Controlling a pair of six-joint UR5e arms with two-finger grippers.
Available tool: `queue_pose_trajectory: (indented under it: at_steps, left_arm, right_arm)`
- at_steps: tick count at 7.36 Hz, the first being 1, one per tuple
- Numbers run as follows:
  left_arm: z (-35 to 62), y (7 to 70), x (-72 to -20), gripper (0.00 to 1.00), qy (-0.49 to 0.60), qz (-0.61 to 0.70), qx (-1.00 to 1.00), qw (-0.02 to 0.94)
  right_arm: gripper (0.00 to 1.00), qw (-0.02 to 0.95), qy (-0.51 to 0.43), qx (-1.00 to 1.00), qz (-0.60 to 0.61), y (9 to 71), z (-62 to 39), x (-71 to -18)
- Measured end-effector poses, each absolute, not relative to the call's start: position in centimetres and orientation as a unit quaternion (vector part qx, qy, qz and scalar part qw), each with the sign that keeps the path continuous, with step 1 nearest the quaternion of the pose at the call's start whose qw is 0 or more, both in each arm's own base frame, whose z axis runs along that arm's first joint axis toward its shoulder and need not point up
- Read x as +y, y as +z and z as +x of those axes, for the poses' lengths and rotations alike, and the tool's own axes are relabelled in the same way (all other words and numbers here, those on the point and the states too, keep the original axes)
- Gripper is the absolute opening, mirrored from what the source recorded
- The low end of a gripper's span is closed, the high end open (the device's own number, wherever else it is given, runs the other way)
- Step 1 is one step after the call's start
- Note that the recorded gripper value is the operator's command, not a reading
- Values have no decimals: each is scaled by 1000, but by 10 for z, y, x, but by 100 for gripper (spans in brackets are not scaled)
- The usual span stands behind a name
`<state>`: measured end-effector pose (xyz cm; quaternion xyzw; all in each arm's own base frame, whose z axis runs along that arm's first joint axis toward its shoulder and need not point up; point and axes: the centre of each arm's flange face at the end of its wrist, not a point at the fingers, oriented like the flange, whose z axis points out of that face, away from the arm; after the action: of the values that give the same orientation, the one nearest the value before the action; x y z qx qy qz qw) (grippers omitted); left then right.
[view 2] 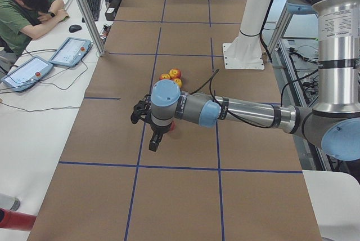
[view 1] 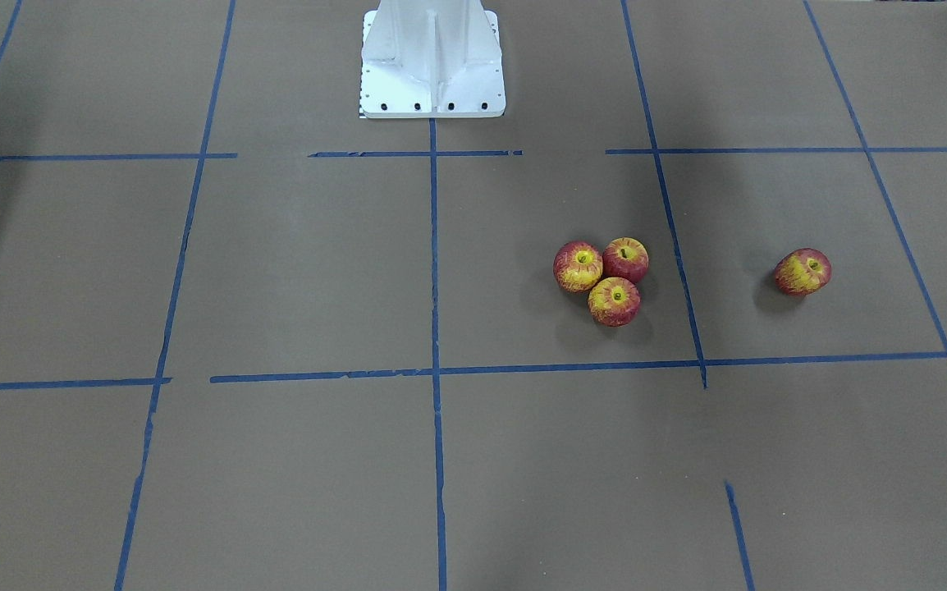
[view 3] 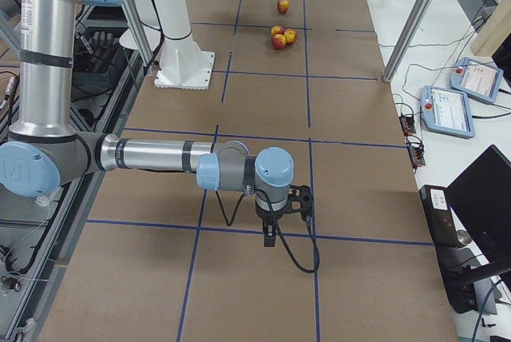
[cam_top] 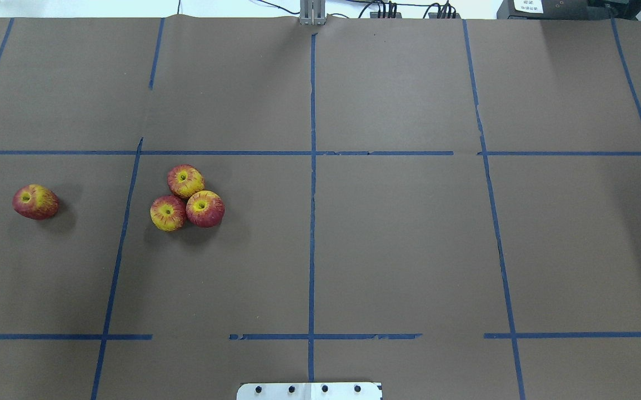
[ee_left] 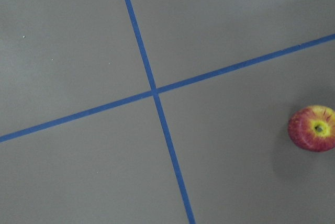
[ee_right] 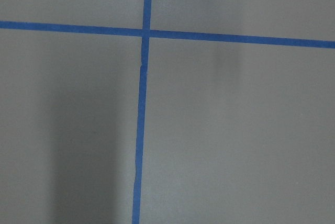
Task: Stack apples
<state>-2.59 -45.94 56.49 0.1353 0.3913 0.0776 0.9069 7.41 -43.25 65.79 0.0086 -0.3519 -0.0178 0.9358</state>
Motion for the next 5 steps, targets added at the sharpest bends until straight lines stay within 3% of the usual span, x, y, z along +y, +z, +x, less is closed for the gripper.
queue_pose_trajectory:
  at_steps: [5]
  left_arm:
    - [147, 577, -470, 100, -1, 136, 416, 899]
  right_arm:
    - [100, 936, -18, -352, 9, 658, 74, -432]
